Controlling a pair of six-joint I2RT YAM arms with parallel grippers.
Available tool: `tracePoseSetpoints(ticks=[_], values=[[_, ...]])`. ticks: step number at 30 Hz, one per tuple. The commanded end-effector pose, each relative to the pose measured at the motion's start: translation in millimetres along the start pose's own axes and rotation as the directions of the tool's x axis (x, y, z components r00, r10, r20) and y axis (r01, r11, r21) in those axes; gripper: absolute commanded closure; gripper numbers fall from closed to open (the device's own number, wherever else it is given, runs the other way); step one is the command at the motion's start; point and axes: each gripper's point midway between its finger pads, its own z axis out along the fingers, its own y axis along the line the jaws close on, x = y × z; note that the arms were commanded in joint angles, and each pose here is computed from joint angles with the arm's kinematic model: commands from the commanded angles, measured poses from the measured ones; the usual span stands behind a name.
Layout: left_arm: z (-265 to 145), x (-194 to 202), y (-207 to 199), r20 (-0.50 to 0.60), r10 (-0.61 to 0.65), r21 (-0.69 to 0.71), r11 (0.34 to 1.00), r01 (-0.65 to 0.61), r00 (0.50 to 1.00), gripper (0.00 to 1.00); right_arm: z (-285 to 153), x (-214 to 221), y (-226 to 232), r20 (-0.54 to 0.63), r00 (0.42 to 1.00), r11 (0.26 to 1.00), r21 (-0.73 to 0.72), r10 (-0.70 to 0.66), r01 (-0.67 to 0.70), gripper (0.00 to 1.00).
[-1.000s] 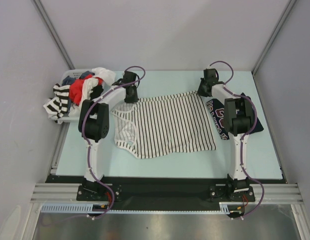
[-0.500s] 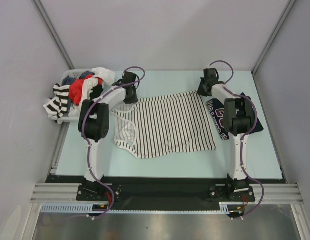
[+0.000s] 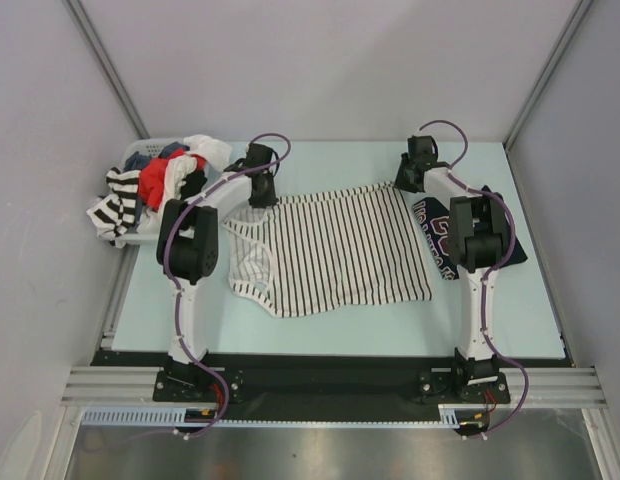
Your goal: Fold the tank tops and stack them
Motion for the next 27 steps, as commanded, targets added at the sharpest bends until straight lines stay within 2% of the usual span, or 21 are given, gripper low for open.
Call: tracePoseSetpoints(ticks=[1, 2, 6, 9, 10, 15, 18, 19, 27], values=[[-20, -22, -5, 0.060, -0.016, 0.044, 0.999, 0.013, 0.998, 0.70, -22, -31, 10, 0.076, 0.997, 1.000, -0.017, -0.022, 0.023, 0.68], [-21, -21, -7, 0.057, -0.016, 0.052, 0.999, 0.013, 0.998, 0.71, -20, -29, 7, 0.068, 0.997, 1.000, -0.006, -0.026, 0.027, 0.65], [-21, -20, -9, 0.052, -0.020, 0.069, 0.998, 0.016, 0.998, 0.78, -15, -23, 0, 0.052, 0.998, 0.999, 0.029, -0.034, 0.032, 0.64], [-22, -20, -10, 0.056, -0.019, 0.068, 0.998, 0.016, 0.998, 0.90, -10, -16, -3, 0.035, 0.999, 0.998, 0.042, -0.039, 0.038, 0.63], [-23, -20, -9, 0.058, -0.020, 0.067, 0.998, 0.016, 0.998, 0.99, -8, -13, -3, 0.026, 0.999, 0.999, 0.039, -0.038, 0.037, 0.63], [-29, -26, -8, 0.073, -0.018, 0.063, 0.998, 0.014, 0.997, 1.00, -3, -7, -2, 0.007, 0.999, 0.998, 0.039, -0.041, 0.040, 0.69], [-32, -29, -8, 0.082, -0.017, 0.062, 0.998, 0.012, 0.996, 1.00, -7, -11, 0, 0.017, 0.999, 0.999, 0.037, -0.037, 0.036, 0.90], [-34, -31, -8, 0.085, -0.017, 0.063, 0.998, 0.012, 0.996, 1.00, -11, -17, 1, 0.033, 0.999, 0.999, 0.039, -0.033, 0.032, 1.00], [-43, -42, -5, 0.114, -0.004, 0.042, 0.999, -0.001, 0.994, 1.00, -35, -49, 0, 0.106, 0.994, 0.999, 0.037, -0.010, 0.006, 1.00]])
